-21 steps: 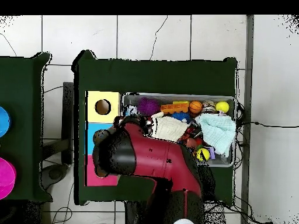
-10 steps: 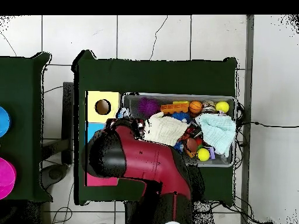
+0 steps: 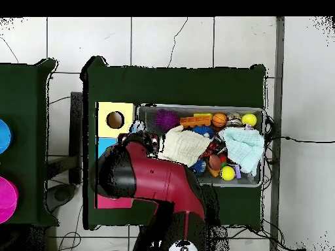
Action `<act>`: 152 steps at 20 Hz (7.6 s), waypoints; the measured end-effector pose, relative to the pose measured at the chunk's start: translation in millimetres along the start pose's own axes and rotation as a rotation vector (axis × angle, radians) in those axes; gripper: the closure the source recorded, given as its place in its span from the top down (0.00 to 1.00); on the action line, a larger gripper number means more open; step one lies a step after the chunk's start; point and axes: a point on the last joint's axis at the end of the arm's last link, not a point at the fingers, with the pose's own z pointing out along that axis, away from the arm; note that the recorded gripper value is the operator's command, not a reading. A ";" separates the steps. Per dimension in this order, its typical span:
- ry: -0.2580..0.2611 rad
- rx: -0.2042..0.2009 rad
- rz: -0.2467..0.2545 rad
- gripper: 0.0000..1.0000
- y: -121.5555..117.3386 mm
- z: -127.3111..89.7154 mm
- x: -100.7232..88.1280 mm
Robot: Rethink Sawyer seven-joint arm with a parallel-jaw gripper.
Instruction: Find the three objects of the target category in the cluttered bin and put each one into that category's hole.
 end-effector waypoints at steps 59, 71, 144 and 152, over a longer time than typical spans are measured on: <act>0.072 0.028 0.094 0.00 70.5 35.8 102.4; 0.082 0.030 0.088 0.00 89.8 36.3 132.0; 0.172 0.027 0.195 1.00 91.8 44.1 98.3; 0.117 0.004 0.226 1.00 80.4 17.7 69.5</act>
